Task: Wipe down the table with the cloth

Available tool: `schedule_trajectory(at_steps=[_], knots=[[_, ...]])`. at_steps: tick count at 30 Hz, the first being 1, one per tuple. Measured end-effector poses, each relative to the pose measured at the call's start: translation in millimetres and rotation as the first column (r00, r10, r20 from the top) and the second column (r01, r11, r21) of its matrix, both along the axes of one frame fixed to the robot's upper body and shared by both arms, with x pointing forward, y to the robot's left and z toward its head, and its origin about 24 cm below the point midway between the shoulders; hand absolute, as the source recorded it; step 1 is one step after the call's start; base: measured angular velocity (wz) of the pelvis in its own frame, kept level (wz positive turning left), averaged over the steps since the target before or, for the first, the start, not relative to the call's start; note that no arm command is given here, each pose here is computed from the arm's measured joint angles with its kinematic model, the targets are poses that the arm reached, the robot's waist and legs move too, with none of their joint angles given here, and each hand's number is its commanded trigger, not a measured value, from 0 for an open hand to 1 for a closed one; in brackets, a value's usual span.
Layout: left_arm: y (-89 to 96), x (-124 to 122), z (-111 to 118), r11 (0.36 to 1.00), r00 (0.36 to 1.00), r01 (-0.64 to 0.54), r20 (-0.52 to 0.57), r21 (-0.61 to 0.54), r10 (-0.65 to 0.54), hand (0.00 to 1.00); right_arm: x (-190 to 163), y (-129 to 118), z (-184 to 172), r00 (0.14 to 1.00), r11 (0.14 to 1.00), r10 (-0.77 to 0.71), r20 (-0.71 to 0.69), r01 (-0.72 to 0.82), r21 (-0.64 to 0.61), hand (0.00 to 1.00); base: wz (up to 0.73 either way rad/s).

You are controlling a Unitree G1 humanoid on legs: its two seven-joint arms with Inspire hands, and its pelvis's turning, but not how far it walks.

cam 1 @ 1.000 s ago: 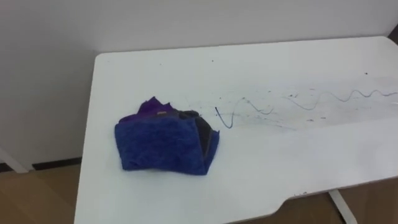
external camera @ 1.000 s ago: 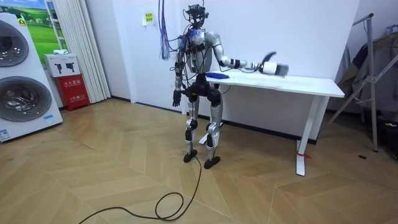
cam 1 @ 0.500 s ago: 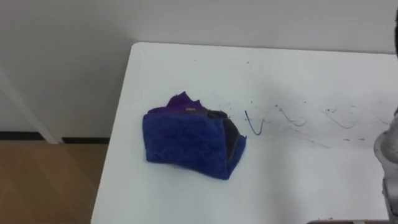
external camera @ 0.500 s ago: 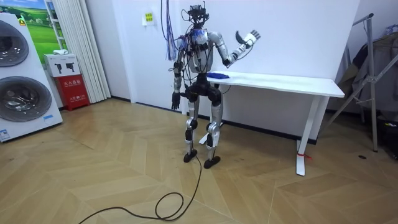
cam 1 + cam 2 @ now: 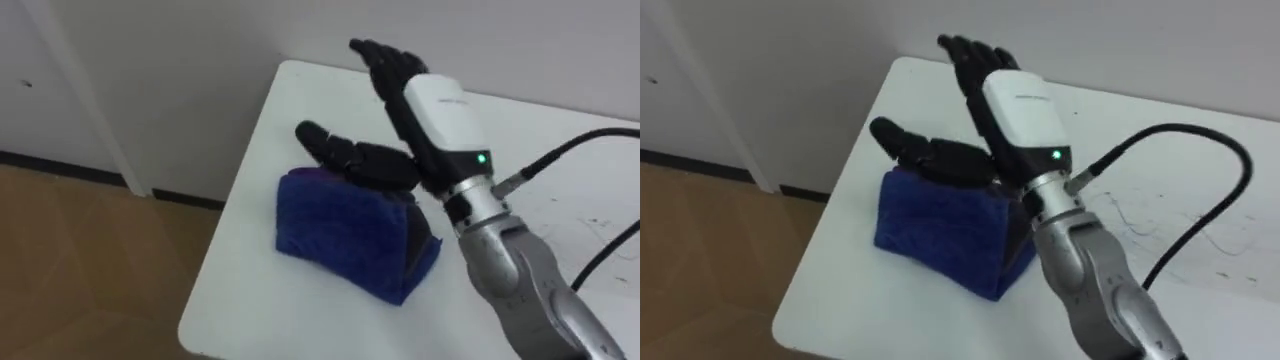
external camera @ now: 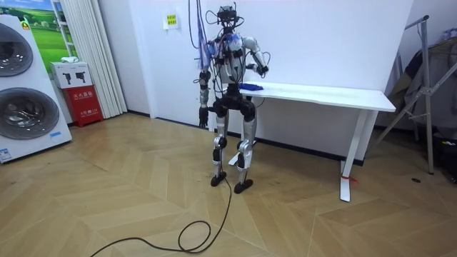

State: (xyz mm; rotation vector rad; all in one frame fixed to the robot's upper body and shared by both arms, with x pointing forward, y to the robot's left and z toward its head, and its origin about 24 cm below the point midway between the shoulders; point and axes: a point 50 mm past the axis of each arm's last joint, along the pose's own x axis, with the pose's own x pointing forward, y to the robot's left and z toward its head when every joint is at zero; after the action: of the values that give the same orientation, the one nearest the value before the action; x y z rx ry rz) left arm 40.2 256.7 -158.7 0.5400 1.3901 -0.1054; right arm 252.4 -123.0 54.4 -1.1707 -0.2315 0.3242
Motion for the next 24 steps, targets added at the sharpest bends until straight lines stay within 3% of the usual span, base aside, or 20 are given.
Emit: schedule_trajectory(at_steps=[7, 19, 20, 21, 24], knots=[[-2.4, 11, 1, 0.998, 0.998, 0.055, 0.015, -0.01, -0.054, 0.0, -10, -8, -44, 0.991, 0.971, -0.03, -0.127, -0.002, -0.238, 0.0, 0.04], [-0.5, 10, 3, 0.998, 0.998, 0.057, 0.019, -0.019, -0.056, 0.0, -41, -30, -90, 0.973, 0.955, -0.079, -0.215, 0.012, -0.295, 0.0, 0.13], [2.1, 10, 3, 0.998, 0.998, 0.056, 0.02, -0.011, -0.055, 0.0, -42, -30, -91, 0.974, 0.957, -0.073, -0.212, 0.009, -0.29, 0.04, -0.15], [9.0, 11, 6, 0.998, 0.998, 0.056, 0.02, 0.015, -0.056, 0.0, -41, -28, -91, 0.978, 0.959, -0.052, -0.2, -0.007, -0.283, 0.99, 0.0], [8.7, 4, 4, 0.996, 0.996, 0.087, -0.011, 0.036, -0.086, 0.0, -51, -39, -104, 0.973, 0.954, -0.097, -0.209, 0.031, -0.298, 1.0, 0.36]])
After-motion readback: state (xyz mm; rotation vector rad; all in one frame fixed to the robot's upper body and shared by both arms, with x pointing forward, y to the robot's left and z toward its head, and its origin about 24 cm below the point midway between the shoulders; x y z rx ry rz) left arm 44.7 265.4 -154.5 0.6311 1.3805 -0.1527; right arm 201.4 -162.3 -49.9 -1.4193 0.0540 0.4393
